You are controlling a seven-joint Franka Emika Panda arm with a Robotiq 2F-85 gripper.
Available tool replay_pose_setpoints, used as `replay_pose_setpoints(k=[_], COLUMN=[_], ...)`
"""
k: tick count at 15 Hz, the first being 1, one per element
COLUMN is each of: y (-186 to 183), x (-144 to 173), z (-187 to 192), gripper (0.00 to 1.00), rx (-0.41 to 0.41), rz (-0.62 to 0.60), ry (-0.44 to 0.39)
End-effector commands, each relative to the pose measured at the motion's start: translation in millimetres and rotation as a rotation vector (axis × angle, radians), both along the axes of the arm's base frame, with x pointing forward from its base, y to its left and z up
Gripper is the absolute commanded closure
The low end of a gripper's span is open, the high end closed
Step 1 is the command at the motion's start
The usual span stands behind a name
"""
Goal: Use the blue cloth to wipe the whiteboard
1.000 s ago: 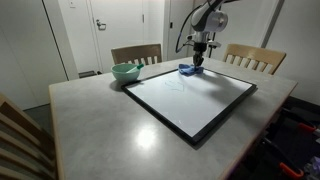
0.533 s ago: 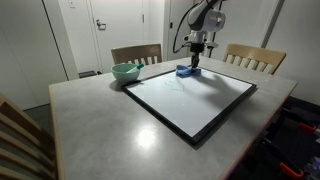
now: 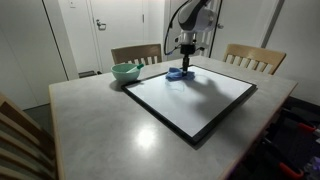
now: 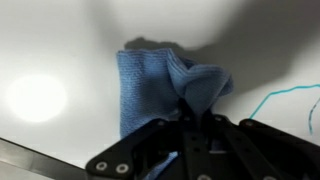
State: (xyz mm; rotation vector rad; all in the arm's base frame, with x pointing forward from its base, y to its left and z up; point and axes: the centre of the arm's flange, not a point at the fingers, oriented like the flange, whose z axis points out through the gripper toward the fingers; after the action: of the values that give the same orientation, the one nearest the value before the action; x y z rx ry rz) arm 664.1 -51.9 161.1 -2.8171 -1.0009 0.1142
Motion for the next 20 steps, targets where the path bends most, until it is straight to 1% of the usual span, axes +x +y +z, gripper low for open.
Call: replay_pose_setpoints(k=[1, 7, 10, 13, 16, 18, 20], y=[39, 99, 122, 146, 164, 165, 158], x=[-16, -20, -25, -31, -35, -36, -36], z=[-4, -5, -5, -3, -4, -8, -14], gripper=[0.97, 0.97, 0.97, 0.97, 0.97, 0.97, 0.97], rx=[-0.012, -0.006, 0.013, 0.067, 0.098, 0.104, 0.105], rz=[-0.072, -0.159, -0.154, -0.074, 0.024, 0.073, 0.094], ry=[0.038, 0.125, 0.174, 0.197, 0.186, 0.168, 0.160])
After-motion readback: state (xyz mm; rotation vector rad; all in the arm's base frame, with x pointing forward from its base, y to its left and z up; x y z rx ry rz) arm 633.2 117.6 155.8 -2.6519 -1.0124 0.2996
